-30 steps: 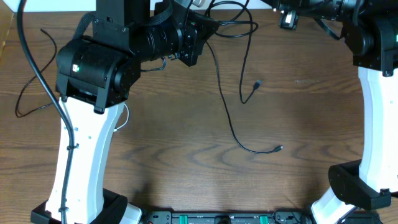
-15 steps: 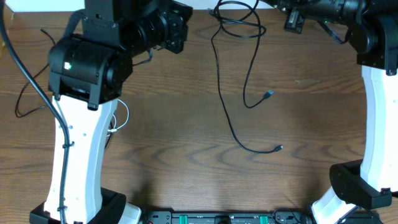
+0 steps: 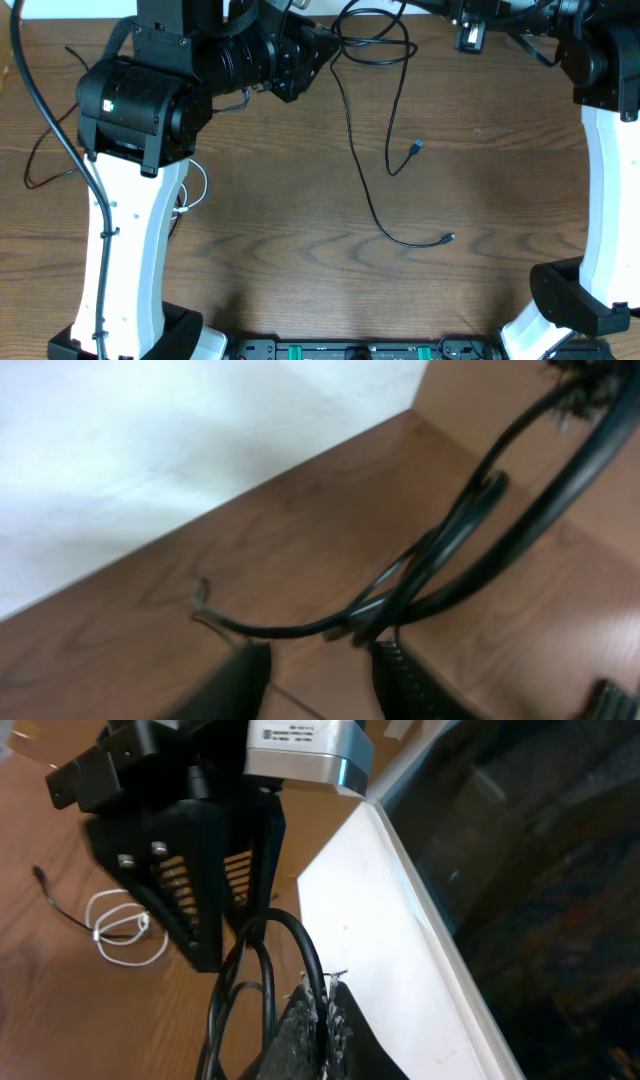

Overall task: Untangle cables
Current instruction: 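Hold the black cable with the left gripper near the far edge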

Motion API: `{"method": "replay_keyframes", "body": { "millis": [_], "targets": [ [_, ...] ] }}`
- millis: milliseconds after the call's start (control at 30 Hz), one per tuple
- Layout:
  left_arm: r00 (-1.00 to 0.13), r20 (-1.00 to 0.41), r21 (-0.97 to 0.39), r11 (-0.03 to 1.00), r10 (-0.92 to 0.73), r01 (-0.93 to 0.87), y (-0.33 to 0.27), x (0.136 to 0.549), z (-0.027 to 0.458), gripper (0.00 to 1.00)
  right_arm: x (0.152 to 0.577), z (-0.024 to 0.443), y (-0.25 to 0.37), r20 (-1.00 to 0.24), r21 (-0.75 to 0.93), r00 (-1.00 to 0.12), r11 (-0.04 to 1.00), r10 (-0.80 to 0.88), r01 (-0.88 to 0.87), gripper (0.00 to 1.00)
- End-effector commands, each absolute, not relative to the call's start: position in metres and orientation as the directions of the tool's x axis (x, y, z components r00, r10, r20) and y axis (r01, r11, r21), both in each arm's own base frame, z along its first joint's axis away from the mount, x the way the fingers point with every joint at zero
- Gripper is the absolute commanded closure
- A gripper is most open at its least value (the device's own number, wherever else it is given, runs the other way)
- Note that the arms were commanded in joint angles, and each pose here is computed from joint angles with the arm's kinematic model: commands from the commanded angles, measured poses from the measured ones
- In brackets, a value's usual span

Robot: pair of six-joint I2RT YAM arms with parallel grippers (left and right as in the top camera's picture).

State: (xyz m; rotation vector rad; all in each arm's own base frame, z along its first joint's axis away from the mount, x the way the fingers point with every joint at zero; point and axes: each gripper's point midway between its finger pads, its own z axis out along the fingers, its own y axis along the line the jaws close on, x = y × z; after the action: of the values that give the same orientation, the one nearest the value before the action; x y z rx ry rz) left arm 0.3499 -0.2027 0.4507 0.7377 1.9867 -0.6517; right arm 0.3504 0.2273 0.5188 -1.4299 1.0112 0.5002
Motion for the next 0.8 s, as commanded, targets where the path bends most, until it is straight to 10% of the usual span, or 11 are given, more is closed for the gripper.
{"method": "replay_keyframes", "body": {
  "millis": [0, 600, 767],
  "targets": [
    [-0.398, -0.879, -0.159, 0.627, 0.261, 0.763, -0.211, 0.343, 0.453, 0.8, 0.345, 0.518, 0.229, -0.818, -0.556, 0.521, 0.106, -0.243, -0.824, 0.99],
    [-0.359, -0.903, -0.206, 0.496, 0.236, 0.843, -0.229, 0.326, 0.467, 0.92, 0.342, 0.516, 0.233, -0.826, -0.542, 0.51, 0.094, -0.239, -0.835, 0.99],
    [-0.36, -0.902, -0.207, 0.496, 0.237, 0.843, -0.229, 0.325, 0.467, 0.56, 0.34, 0.52, 0.238, -0.812, -0.568, 0.54, 0.085, -0.224, -0.819, 0.99]
  ]
}}
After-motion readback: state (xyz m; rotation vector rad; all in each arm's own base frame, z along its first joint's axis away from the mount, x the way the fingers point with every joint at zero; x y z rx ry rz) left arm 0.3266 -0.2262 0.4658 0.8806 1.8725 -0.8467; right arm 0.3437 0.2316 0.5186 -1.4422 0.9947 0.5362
